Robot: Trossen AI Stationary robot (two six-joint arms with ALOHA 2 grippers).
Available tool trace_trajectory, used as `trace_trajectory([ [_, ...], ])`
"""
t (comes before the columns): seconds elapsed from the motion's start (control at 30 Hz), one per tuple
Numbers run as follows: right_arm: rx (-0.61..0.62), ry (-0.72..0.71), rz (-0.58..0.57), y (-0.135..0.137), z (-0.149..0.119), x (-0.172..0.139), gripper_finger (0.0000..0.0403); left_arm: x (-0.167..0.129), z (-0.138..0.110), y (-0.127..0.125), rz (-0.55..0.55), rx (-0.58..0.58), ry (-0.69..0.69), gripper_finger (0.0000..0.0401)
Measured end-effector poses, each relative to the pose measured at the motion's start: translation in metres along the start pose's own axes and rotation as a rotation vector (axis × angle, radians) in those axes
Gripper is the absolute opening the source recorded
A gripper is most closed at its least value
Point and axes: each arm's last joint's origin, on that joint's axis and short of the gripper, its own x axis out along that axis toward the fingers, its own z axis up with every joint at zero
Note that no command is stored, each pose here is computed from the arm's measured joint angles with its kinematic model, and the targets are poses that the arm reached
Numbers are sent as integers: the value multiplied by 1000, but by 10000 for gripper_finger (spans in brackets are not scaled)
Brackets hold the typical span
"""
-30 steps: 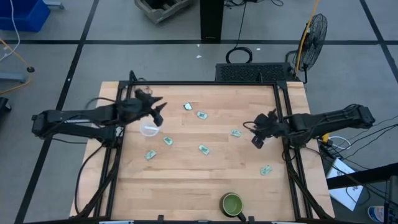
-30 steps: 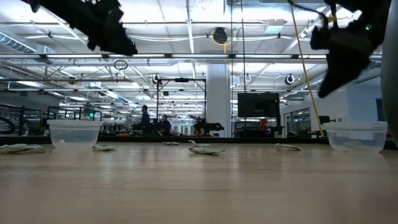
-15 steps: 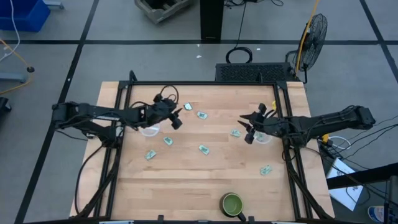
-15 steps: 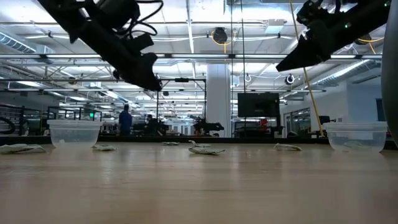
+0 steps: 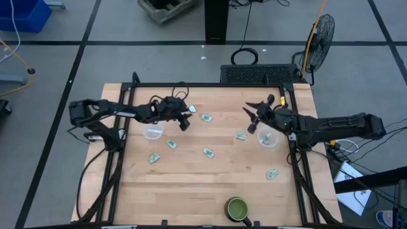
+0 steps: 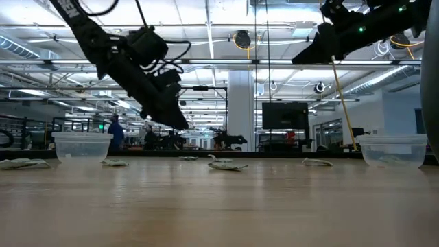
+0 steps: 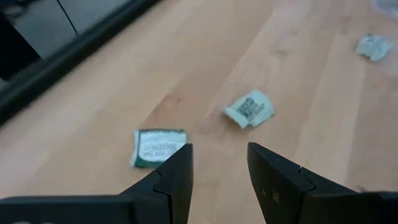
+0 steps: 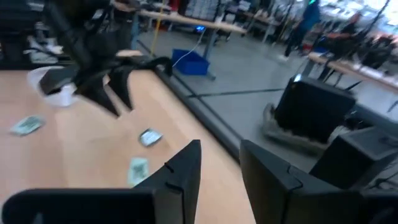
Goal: Pick and place Stevia / Truvia into bins
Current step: Put the stevia packet into the left transparent container
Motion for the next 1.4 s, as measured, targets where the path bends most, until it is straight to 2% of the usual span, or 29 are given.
trace_trajectory([
  [0.13, -5, -41, -50, -8, 4, 3, 105, 14, -5, 4, 3, 16, -10, 157],
  [0.3, -1, -89, -106, -17, 10, 6, 105, 25, -10, 10, 15, 161, -11, 157],
  [0.43, 12, -121, -143, -23, 13, 8, 105, 31, -13, 18, 30, 120, -5, 157],
  [0.63, 31, -144, -184, -30, 15, 9, 105, 40, -23, 31, -40, 40, 46, 157],
  [0.77, 33, -143, -194, -32, 15, 10, 105, 47, -24, 38, -29, 11, 66, 157],
  [0.93, 25, -168, -99, -30, 15, 13, 105, 58, -14, 42, -39, 14, 67, 157],
  [1.07, 14, -177, 11, -27, 13, 16, 105, 64, -9, 42, -37, 12, 147, 157],
  [1.23, 5, -159, 47, -24, 10, 20, 105, 65, -6, 37, -16, 21, 252, 157],
  [1.4, 3, -122, 55, -21, 5, 25, 105, 65, -8, 33, 43, 8, 276, 144],
])
